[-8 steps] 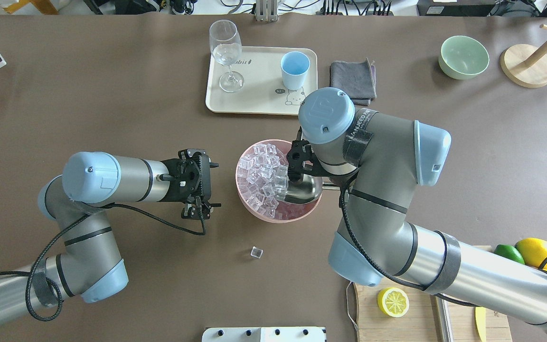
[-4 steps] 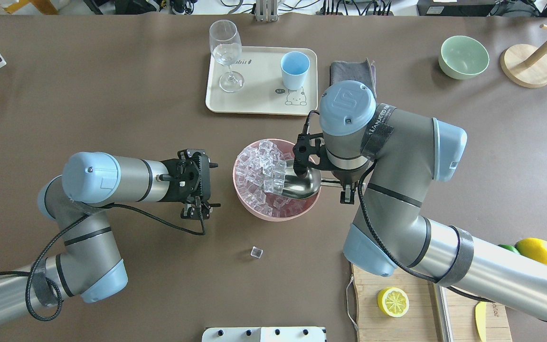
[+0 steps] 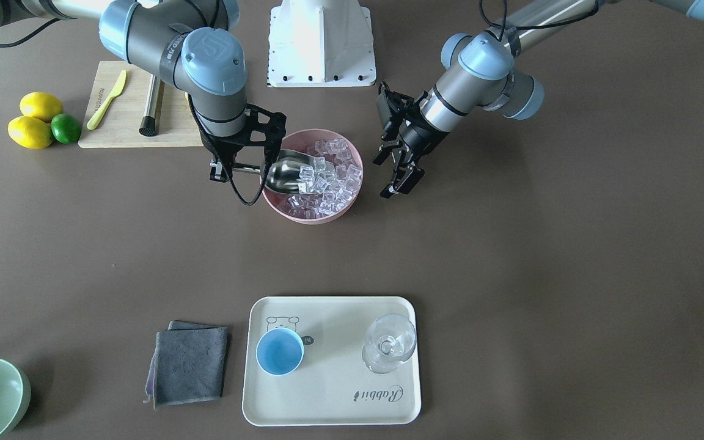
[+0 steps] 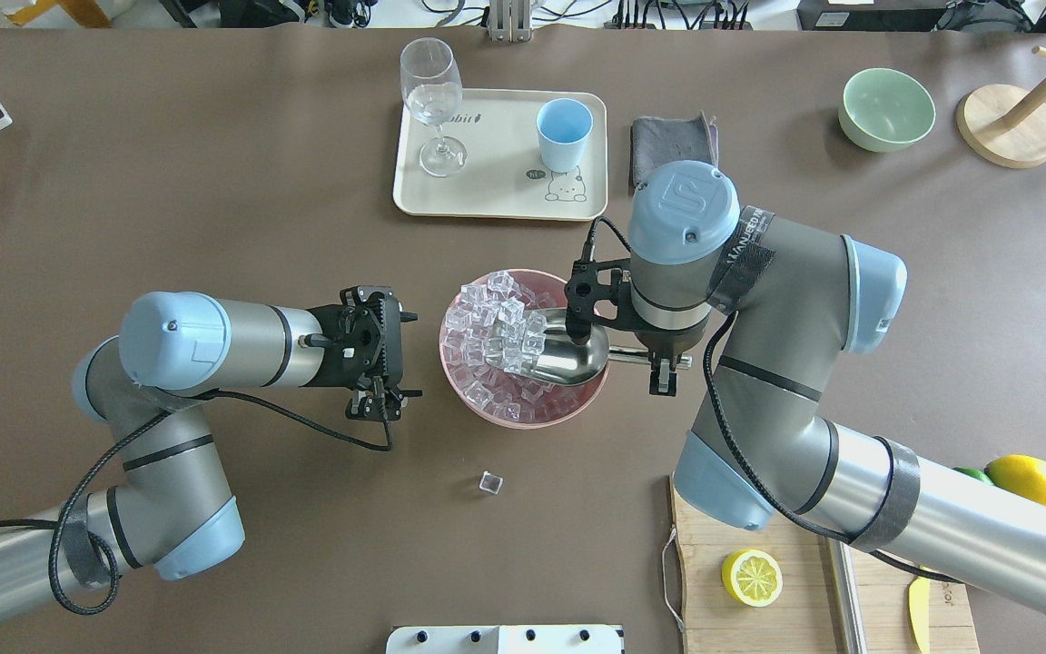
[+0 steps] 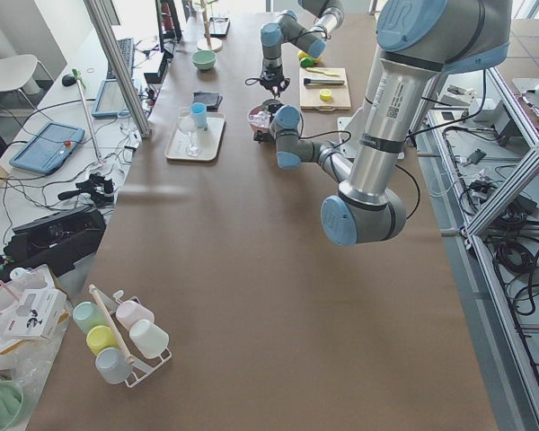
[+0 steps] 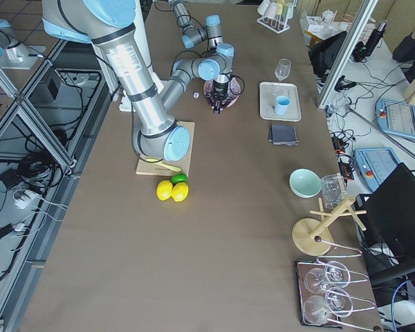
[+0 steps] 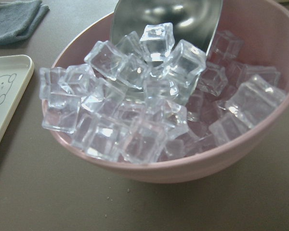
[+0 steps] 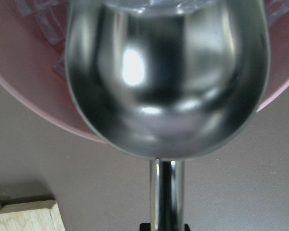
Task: Put ice in cup with scoop
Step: 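Lift the scoop loaded with ice cubes out of the bowl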
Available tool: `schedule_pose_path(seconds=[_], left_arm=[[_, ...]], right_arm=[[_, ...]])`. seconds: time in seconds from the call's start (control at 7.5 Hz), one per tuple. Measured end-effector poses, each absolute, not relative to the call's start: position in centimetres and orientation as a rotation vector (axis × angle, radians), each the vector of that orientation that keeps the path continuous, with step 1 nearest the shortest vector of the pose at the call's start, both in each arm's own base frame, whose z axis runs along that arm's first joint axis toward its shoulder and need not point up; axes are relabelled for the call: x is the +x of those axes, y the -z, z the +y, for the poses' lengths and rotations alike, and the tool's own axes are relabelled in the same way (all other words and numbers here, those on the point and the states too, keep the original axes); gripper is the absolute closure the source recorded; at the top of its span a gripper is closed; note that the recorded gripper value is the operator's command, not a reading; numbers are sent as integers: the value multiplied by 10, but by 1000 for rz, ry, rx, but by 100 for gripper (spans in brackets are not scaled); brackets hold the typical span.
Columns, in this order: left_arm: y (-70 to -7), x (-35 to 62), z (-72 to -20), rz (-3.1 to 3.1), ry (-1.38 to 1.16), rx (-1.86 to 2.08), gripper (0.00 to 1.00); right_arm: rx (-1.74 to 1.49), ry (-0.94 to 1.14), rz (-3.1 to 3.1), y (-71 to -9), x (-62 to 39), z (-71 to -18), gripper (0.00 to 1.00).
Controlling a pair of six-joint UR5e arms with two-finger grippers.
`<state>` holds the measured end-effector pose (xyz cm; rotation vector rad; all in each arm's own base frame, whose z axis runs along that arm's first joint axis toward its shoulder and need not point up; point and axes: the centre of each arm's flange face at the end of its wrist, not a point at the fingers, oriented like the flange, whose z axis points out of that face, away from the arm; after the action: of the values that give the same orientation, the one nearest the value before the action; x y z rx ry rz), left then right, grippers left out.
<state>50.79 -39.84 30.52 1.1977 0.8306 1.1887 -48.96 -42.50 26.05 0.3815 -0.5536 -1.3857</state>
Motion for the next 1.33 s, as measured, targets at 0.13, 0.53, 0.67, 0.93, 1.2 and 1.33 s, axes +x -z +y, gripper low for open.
schedule_pose_path(seconds=[0.13,0.53,0.67,0.93,1.2,1.33], left_arm=[[-305,508,-398,831,-1189,1198,2],[-307,507,-398,830,-1189,1198,2],[-309,507,-398,828,-1189,1196,2],[-310,506,-398,827,-1189,1197,2],[-310,506,-398,825,-1188,1198,2],[-310,506,-398,824,-1187,1199,2]], right_arm=[[399,1387,-567,-262,-489,-425,100],[437,1386,-622,-262,-484,-427,100],[449,1385,-638,-259,-482,-428,100],[471,1381,-659,-251,-474,-429,100],[497,1361,-691,-239,-456,-431,100],[510,1337,-704,-233,-444,-431,100]])
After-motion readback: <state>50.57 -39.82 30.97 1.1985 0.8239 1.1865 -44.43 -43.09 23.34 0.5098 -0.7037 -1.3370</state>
